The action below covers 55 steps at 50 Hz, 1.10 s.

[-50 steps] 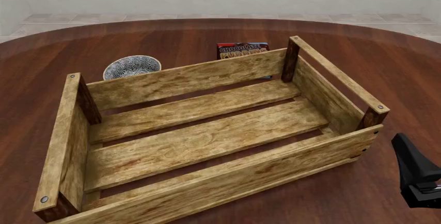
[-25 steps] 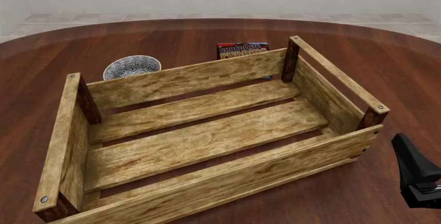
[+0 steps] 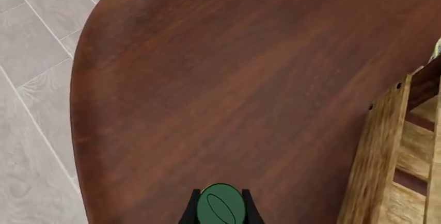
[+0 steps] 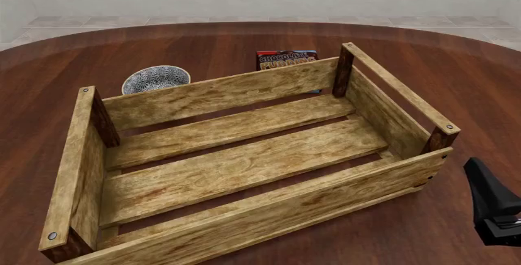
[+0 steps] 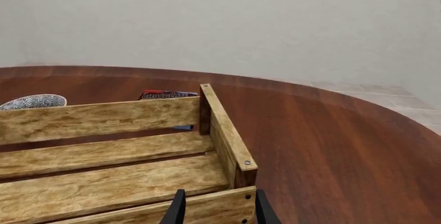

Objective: Pick up the salad dressing and put it in the tray.

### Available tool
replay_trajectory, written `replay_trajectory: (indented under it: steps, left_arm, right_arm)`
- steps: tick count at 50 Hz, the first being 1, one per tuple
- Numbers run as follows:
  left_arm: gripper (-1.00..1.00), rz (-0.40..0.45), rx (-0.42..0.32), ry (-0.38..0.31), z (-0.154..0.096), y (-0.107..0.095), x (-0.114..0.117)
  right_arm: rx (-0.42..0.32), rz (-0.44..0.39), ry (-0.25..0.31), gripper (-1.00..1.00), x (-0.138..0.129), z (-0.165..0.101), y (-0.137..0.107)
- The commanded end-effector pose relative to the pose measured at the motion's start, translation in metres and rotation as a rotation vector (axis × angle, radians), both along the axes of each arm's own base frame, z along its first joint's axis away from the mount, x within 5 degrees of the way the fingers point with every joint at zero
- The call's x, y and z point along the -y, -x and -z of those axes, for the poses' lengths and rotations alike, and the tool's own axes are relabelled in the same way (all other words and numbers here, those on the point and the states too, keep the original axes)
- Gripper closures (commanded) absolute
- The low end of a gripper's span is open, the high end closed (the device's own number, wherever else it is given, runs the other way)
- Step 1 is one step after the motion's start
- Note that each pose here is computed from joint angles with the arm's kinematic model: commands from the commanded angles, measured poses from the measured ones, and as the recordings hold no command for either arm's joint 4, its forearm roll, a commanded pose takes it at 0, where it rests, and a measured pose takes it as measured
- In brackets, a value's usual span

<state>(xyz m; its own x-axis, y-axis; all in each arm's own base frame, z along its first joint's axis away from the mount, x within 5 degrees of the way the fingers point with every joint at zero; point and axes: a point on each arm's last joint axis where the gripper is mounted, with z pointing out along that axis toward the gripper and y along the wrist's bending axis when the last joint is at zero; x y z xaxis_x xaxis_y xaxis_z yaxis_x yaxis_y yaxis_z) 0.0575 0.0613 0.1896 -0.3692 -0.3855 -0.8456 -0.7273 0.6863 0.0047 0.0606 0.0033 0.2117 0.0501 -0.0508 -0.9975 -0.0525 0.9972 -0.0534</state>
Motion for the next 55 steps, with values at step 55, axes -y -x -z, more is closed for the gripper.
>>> replay_trajectory:
  steps: [55]
  left_arm:
    - [1.0,0.347,0.22,-0.325,-0.131,-0.001,0.028]
  right_arm:
    - [0.007,0.018,-0.022,-1.0,0.001,0.0,0.003]
